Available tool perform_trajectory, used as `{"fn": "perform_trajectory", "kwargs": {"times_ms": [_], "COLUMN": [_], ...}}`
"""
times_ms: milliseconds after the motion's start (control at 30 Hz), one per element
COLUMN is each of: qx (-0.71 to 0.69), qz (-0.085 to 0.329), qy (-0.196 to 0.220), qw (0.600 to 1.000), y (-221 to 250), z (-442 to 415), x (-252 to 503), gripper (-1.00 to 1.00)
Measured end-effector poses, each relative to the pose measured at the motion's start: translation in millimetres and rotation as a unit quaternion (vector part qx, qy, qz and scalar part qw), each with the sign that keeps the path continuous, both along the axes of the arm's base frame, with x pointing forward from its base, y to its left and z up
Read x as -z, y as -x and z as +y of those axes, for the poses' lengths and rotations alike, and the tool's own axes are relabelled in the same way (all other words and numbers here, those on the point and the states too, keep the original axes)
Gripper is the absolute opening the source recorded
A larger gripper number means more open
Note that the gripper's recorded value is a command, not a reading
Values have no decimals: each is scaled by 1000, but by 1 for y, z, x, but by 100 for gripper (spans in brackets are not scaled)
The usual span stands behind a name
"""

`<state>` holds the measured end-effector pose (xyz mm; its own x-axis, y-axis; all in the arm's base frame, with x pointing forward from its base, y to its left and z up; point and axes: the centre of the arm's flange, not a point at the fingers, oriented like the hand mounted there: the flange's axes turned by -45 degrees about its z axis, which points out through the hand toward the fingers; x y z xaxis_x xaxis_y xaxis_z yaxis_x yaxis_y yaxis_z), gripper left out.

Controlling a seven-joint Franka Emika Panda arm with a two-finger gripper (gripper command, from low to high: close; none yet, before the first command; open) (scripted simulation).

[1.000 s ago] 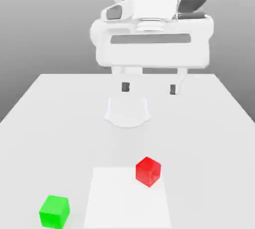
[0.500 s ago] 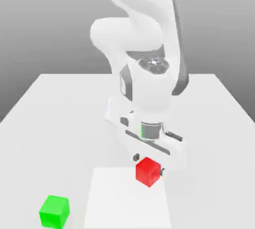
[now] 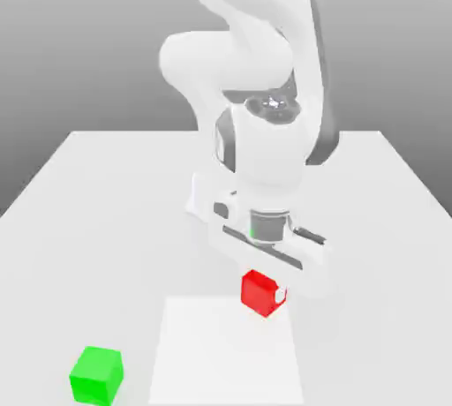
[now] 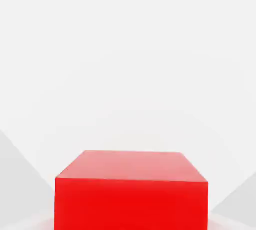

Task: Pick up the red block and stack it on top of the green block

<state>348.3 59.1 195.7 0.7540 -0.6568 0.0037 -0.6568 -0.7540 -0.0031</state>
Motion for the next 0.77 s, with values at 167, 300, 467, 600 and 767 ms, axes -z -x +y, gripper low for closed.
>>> {"fn": "perform_trajectory", "kwargs": {"times_ms": [167,300,467,600,767], "qx": [30,59,92,99,99], "qz": [0,-2,0,2,2], "qy": [-10,-16,-7,-1,0], "qw": [1000,998,996,995,995], "y": [-32,-76,-111,-118,-118], "z": [-40,-103,-200,-229,-231], "x": [-23,-35,-48,-14,9], "gripper": [-100,-100,-100,-100,100]}}
